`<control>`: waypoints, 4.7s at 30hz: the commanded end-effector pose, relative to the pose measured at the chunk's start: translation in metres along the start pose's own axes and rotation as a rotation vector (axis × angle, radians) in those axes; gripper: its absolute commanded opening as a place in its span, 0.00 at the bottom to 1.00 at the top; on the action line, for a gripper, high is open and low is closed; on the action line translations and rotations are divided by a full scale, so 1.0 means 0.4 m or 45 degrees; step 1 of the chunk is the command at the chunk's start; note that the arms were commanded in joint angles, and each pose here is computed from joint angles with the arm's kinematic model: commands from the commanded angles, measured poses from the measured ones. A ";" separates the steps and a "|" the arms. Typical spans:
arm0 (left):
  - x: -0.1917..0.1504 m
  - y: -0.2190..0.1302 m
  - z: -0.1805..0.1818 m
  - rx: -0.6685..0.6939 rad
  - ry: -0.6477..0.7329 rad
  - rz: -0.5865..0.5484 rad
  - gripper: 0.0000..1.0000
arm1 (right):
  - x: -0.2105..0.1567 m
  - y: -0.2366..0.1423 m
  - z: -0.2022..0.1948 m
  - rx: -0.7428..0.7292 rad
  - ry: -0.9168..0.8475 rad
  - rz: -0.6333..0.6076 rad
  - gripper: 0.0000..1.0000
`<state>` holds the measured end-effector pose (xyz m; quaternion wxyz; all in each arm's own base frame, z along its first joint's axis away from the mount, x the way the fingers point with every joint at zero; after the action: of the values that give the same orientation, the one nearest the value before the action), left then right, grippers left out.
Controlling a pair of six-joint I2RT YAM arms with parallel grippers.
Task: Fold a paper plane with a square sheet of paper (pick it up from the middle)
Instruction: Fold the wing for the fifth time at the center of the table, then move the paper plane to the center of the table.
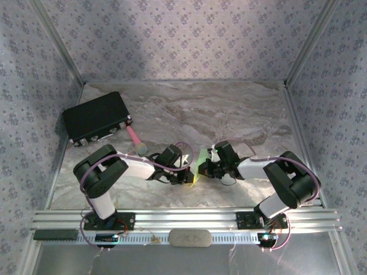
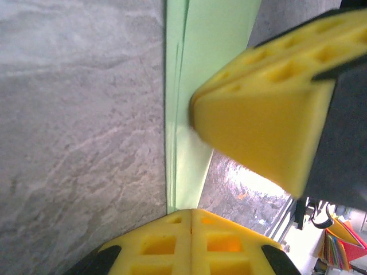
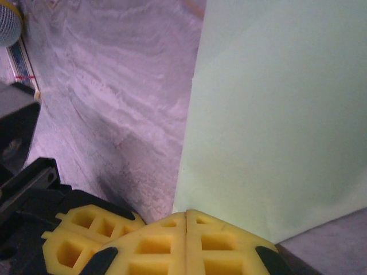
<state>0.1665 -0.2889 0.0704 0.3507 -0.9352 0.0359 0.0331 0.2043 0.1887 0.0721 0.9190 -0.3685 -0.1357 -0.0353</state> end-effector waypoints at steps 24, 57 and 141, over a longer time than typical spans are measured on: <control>0.059 -0.011 -0.111 -0.029 0.095 -0.063 0.00 | 0.010 -0.020 -0.043 -0.039 0.083 -0.011 0.05; 0.013 0.073 0.052 0.360 -0.050 0.048 0.00 | 0.097 -0.058 -0.113 -0.067 0.118 -0.119 0.08; 0.121 -0.055 -0.105 0.045 0.051 -0.110 0.34 | 0.000 -0.203 -0.076 -0.118 0.161 -0.247 0.22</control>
<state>0.2182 -0.2935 0.1084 0.3753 -0.9262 -0.0359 0.0090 0.2013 0.1066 0.1044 0.9006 -0.3835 -0.1179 -0.1673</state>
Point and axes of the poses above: each hand's point on the last joint's axis, 136 mm out from that joint toward the fingers, its own y axis out along the fingers, its own z axis along the line the jaws close on, x = y × z, the point moved 8 cm from there along -y, back along the fingers, and after that the axes turned 12 degrees about -y, right-handed, at the moved point
